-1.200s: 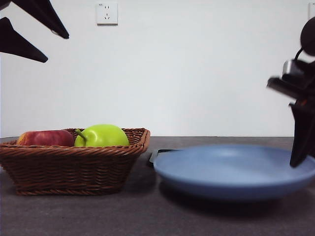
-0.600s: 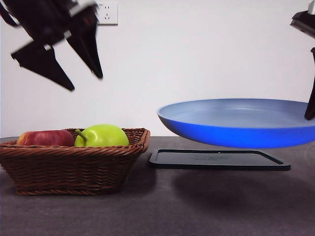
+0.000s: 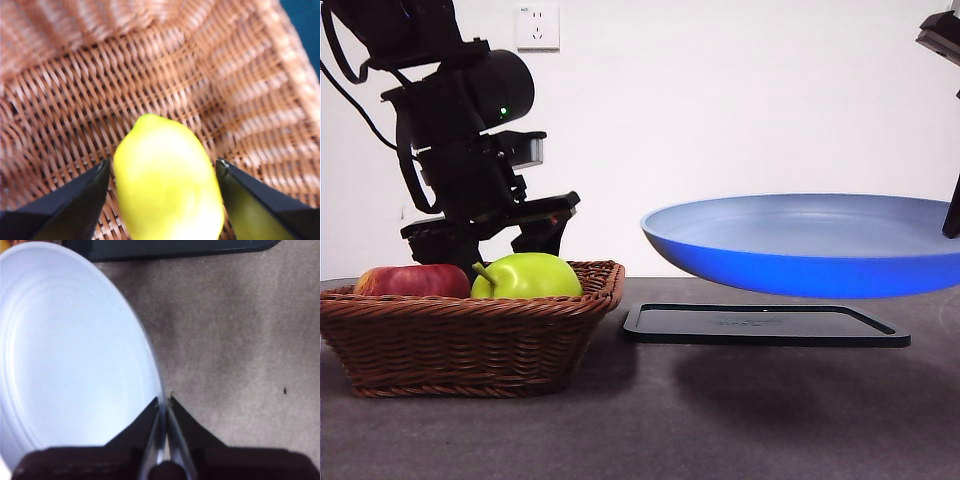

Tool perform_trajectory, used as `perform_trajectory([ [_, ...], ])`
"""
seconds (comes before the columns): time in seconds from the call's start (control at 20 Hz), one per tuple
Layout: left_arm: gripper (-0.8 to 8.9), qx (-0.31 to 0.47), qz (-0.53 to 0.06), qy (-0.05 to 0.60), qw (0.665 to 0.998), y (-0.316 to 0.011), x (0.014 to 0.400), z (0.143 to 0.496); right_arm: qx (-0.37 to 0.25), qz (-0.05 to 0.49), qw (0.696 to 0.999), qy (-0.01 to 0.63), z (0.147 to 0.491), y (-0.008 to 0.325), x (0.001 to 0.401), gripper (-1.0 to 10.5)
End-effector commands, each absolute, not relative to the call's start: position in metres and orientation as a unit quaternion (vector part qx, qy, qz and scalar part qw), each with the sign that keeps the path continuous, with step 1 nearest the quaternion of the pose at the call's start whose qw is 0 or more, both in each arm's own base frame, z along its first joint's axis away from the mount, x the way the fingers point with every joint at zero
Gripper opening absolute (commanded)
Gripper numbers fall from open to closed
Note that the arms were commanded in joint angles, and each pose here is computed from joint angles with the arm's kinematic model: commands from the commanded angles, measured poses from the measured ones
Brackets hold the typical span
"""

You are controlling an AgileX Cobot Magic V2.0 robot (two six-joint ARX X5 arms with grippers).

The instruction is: Take the lemon from the basket,put the lemon in the plate,hand out the plate

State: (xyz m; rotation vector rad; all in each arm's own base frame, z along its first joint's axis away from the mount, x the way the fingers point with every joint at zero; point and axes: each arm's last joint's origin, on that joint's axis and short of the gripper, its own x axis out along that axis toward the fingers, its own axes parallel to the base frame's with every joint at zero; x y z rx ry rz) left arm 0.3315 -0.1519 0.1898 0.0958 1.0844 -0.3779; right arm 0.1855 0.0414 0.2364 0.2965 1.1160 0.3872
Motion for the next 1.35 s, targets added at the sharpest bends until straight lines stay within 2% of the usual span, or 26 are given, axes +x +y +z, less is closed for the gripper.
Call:
perform_trajectory([
  [0.05,3.64,0.056,-0.184,0.511,0.837,-0.157,0.336,0.185,0.136,0.189,0.825,0.516,0.24,0.042,0.188,0.0],
  [0.15,3.61,0.076,-0.196,0.503,0.838,-0.157,0.337,0.185,0.136,0.188,0.825,0.515,0.24,0.042,0.189,0.0],
  [0.2,3.26,0.076,-0.196,0.504,0.838,-0.157,0.336,0.185,0.136,0.188,0.825,0.515,0.24,0.042,0.189,0.0],
  [0.3,1.84,0.077,-0.194,0.508,0.836,-0.155,0.335,0.188,0.136,0.189,0.825,0.515,0.24,0.042,0.189,0.0],
  [0.35,1.77,0.078,-0.195,0.505,0.837,-0.154,0.333,0.195,0.136,0.189,0.826,0.513,0.24,0.042,0.189,0.0],
  [0.45,1.77,0.082,-0.203,0.483,0.848,-0.151,0.325,0.222,0.136,0.189,0.827,0.512,0.241,0.042,0.189,0.0],
  [0.55,1.77,0.071,-0.217,0.44,0.868,-0.145,0.31,0.266,0.136,0.19,0.828,0.51,0.241,0.043,0.19,0.0],
  [0.65,1.77,0.031,-0.287,0.388,0.875,-0.144,0.285,0.307,0.136,0.191,0.828,0.509,0.241,0.043,0.19,0.0],
  [0.75,1.78,-0.013,-0.369,0.349,0.861,-0.155,0.26,0.334,0.137,0.192,0.827,0.51,0.241,0.043,0.19,0.0],
  [0.85,1.78,-0.003,-0.418,0.343,0.841,-0.182,0.24,0.337,0.147,0.187,0.825,0.513,0.241,0.043,0.19,0.0],
  [0.95,1.78,0.019,-0.456,0.344,0.82,-0.21,0.223,0.333,0.159,0.206,0.815,0.518,0.24,0.045,0.188,0.0],
  [1.2,1.8,0.088,-0.444,0.327,0.83,-0.259,0.197,0.316,0.162,0.221,0.802,0.53,0.24,0.048,0.185,0.0],
  [1.35,1.8,0.11,-0.45,0.343,0.817,-0.277,0.189,0.3,0.157,0.224,0.797,0.539,0.239,0.049,0.183,0.0],
])
